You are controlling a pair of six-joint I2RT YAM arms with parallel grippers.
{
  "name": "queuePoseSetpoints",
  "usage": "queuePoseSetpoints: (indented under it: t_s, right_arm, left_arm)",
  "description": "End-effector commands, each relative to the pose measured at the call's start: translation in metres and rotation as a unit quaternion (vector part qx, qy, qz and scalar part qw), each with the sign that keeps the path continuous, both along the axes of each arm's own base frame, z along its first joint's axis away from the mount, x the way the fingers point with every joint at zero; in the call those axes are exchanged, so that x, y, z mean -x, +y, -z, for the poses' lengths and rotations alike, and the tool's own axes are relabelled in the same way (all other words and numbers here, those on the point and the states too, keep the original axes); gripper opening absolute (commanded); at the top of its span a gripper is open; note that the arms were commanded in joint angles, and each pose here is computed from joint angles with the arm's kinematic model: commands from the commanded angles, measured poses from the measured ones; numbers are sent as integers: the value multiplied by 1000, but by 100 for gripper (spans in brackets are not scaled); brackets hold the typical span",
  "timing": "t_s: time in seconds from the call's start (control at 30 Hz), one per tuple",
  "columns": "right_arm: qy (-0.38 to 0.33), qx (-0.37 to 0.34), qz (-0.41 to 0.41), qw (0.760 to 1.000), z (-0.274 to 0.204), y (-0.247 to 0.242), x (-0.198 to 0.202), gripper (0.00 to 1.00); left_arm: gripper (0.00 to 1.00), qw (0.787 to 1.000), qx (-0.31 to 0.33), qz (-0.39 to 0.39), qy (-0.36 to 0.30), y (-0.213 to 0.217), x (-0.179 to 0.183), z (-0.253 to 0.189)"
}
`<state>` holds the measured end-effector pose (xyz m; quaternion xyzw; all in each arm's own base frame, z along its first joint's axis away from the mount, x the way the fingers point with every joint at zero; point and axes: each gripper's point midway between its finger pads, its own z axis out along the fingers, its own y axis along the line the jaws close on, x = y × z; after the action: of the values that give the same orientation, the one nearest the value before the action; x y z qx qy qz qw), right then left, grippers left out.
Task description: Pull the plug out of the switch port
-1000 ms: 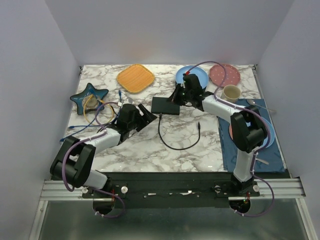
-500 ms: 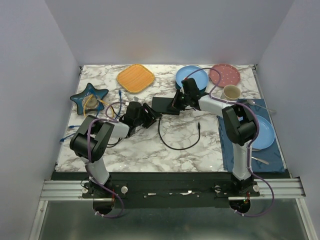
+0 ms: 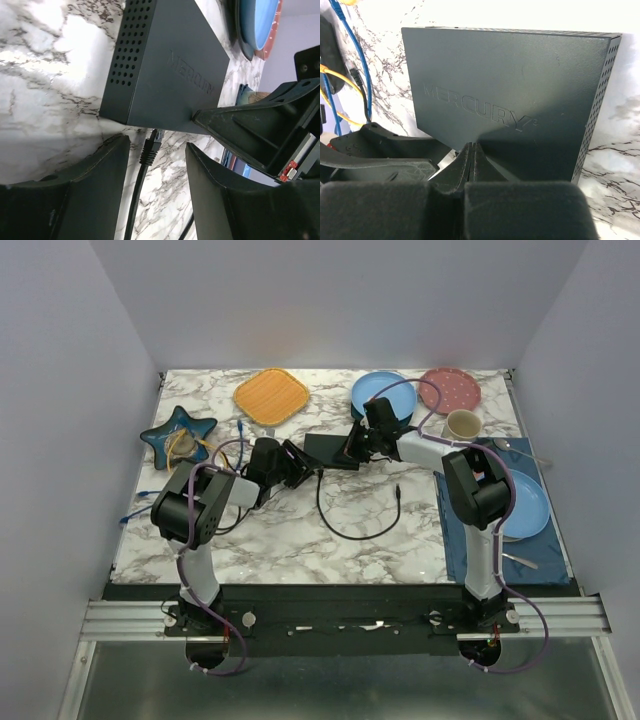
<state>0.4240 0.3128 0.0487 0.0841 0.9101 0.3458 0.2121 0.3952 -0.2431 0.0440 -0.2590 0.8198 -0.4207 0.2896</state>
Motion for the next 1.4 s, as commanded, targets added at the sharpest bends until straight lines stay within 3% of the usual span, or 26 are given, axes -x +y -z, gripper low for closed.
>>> queuePoseSetpoints:
  t_s: [0.0, 0.73, 1.37]
  right_arm:
    - [37, 14, 2, 999, 27, -7, 10, 1]
    - [36, 9, 3, 999, 26, -6, 10, 1]
    - [36, 7, 3, 999, 27, -6, 11, 1]
  left_arm:
    - [63, 1000, 9, 14, 10, -4, 7, 19]
    - [54, 998, 42, 30, 33, -21, 16, 38]
    - [39, 996, 49, -3, 76, -16, 17, 55]
